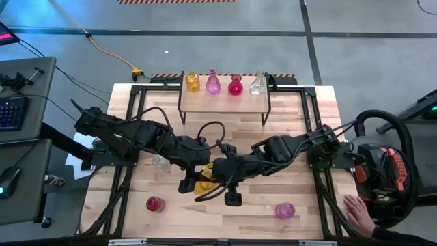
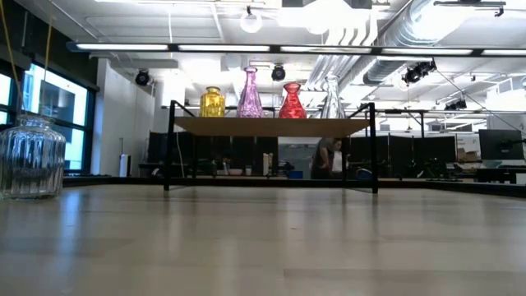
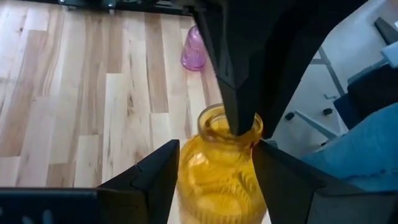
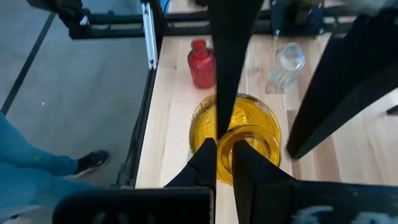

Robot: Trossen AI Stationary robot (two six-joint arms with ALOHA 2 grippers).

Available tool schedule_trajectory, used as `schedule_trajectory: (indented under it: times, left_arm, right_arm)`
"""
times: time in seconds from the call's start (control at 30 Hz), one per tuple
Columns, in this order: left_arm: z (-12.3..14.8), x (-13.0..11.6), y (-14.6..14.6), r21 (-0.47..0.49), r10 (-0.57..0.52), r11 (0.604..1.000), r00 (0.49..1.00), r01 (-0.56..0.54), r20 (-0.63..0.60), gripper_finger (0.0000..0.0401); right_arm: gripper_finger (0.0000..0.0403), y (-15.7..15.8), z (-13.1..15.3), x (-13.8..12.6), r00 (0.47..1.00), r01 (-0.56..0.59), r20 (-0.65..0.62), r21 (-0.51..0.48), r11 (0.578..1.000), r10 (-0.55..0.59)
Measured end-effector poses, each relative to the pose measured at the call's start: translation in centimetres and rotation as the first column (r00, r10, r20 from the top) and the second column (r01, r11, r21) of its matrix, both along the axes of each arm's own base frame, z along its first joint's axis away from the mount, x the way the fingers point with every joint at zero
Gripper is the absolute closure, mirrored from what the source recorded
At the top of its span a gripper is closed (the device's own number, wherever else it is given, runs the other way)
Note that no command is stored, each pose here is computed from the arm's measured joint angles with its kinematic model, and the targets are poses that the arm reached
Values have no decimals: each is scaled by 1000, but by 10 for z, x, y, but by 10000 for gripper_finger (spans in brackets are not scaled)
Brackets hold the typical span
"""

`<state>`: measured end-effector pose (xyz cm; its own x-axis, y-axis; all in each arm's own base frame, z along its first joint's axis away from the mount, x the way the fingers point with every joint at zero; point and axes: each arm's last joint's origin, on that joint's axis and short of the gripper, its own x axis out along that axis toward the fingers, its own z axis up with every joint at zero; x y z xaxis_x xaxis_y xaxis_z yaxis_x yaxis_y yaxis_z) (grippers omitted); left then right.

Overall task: Sort vases onto shelf
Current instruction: Put the yellow vase on the shelf

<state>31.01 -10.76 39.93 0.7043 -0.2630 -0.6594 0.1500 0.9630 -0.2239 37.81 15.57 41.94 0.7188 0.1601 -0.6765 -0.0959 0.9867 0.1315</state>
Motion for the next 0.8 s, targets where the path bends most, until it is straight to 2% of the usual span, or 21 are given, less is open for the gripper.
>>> schedule_trajectory:
  times: [0.13, 0.8]
  left_arm:
    - [0, 1, -2, -40, -44, 998, 999, 44, -2, 206]
    - [1, 1, -8, -75, -70, 995, 998, 70, 6, 206]
  right_arm:
    - [403, 1, 1, 1, 1000, -1, 23, -14, 1000, 1]
    - [403, 2, 5, 4, 996, -34, 84, -42, 999, 38]
